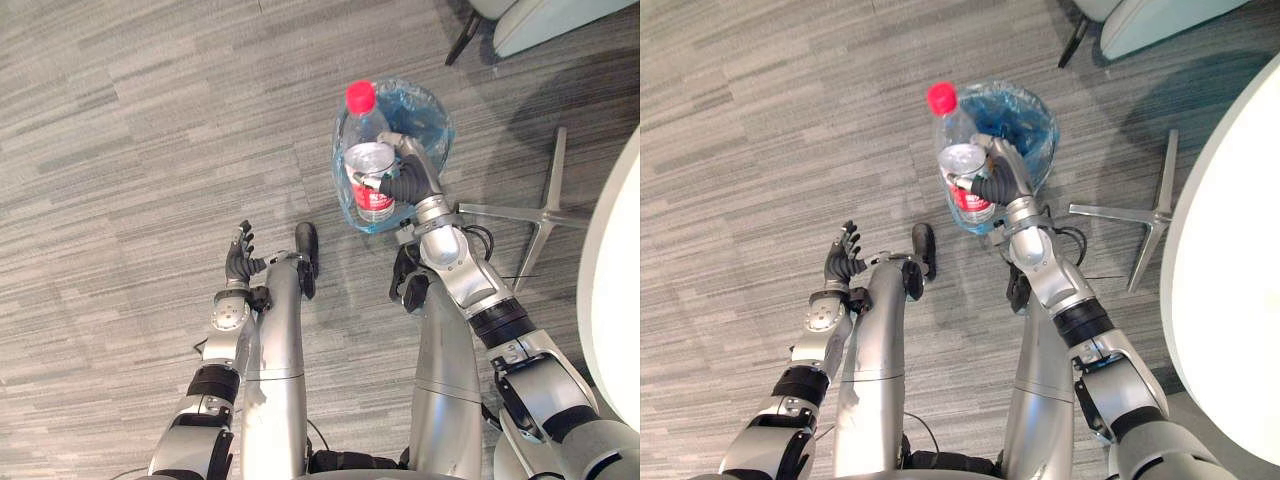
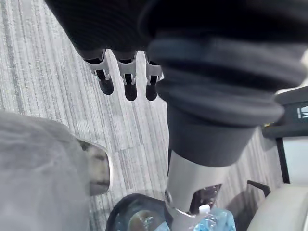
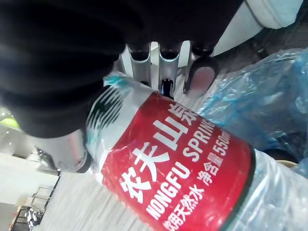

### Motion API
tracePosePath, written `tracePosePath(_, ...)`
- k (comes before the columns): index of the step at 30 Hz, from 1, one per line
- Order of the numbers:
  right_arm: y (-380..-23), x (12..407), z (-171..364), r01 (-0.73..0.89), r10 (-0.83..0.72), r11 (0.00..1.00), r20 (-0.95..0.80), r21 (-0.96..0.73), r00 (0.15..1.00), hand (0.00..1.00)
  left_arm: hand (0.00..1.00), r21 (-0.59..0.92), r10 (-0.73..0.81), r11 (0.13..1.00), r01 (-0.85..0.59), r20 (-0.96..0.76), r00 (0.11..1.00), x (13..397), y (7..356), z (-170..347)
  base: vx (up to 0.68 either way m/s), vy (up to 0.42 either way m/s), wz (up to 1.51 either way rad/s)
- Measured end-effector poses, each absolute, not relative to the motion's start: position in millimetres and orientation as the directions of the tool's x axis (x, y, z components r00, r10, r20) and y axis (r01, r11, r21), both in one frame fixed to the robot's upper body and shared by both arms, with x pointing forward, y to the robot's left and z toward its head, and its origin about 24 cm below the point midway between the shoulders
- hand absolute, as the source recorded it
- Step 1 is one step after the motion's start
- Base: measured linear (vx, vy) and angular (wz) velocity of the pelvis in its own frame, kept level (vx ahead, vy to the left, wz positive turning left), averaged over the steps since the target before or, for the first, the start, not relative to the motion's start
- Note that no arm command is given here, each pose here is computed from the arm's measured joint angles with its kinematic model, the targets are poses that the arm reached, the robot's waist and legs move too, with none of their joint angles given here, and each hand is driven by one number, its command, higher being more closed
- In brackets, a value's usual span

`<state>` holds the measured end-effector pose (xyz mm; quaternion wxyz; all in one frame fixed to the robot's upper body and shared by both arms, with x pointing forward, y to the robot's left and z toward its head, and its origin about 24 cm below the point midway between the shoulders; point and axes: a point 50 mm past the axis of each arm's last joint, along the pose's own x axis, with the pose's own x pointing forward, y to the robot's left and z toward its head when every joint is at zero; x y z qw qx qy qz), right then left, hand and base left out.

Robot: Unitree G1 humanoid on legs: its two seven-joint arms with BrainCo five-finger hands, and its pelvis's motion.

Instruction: Gather rubbish on tea table into small bin, then transfer packed bag to large trash can.

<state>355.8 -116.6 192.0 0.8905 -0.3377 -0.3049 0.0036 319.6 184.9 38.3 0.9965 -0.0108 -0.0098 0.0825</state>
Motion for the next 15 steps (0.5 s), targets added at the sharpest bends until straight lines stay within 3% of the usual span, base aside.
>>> tracePosePath(15,-135.8,373.4,234.0,0.306,0.067,0.821,0.613,-0.482,0.787,1.0,0.0,-0.051,0.164,0.986,-0.16,0.089,0.982,321.4,186.2,54.2,0.0,0.002,0.0)
